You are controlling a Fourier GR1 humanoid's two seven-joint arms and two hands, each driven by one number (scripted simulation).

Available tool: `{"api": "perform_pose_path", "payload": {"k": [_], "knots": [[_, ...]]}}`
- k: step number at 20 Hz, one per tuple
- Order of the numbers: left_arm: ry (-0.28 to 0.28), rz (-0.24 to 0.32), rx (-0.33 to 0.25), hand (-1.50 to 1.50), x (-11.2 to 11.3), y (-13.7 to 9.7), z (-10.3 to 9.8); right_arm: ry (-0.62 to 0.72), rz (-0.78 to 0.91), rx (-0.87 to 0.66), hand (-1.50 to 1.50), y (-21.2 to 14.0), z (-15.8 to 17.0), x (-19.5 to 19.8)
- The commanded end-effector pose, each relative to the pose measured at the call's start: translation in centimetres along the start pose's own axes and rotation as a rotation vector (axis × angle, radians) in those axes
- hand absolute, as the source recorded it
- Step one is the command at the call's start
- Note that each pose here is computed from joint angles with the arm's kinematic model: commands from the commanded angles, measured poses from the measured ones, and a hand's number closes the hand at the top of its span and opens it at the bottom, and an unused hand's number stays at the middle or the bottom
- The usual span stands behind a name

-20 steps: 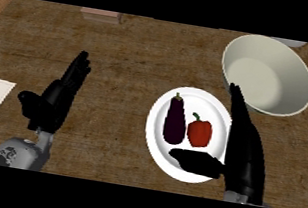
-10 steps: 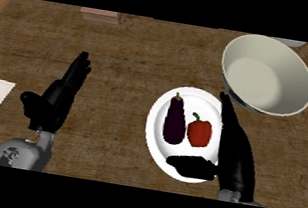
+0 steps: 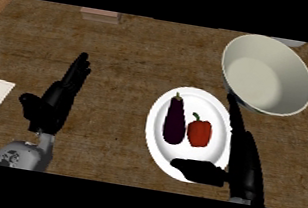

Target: Pick the bell pepper from the plate and place it in the bowl

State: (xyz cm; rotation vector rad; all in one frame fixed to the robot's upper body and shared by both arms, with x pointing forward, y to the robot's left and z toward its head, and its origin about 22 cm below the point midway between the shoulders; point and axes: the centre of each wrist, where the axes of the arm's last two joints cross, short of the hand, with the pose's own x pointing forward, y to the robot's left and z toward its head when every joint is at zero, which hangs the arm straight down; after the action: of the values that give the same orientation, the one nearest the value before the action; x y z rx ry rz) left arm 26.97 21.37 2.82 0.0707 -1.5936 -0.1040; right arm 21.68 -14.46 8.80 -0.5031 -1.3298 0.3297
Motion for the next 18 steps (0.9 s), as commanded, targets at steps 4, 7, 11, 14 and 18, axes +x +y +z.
{"api": "perform_pose_path", "payload": {"k": [4,7,11,14,18], "knots": [[0.011,-0.02,-0.011,0.0,-1.4,-0.1,0.9,0.013,-0.082,0.008,-1.5,2.8,1.2,-2.1],[-0.004,0.009,0.002,0.0,1.6,-0.8,-0.6,0.018,-0.095,0.029,-1.5,2.7,-1.3,0.2],[0.013,0.0,-0.009,0.0,-0.2,-0.3,-0.3,0.024,-0.121,0.029,-1.5,2.2,-0.1,-2.6],[0.007,0.004,-0.009,0.0,0.2,0.5,-0.6,0.046,-0.141,0.027,-1.5,4.3,0.0,-4.0],[-0.003,-0.012,-0.02,0.0,-1.0,0.1,-0.7,0.039,-0.118,0.017,-1.5,3.6,-2.5,-5.1]]}}
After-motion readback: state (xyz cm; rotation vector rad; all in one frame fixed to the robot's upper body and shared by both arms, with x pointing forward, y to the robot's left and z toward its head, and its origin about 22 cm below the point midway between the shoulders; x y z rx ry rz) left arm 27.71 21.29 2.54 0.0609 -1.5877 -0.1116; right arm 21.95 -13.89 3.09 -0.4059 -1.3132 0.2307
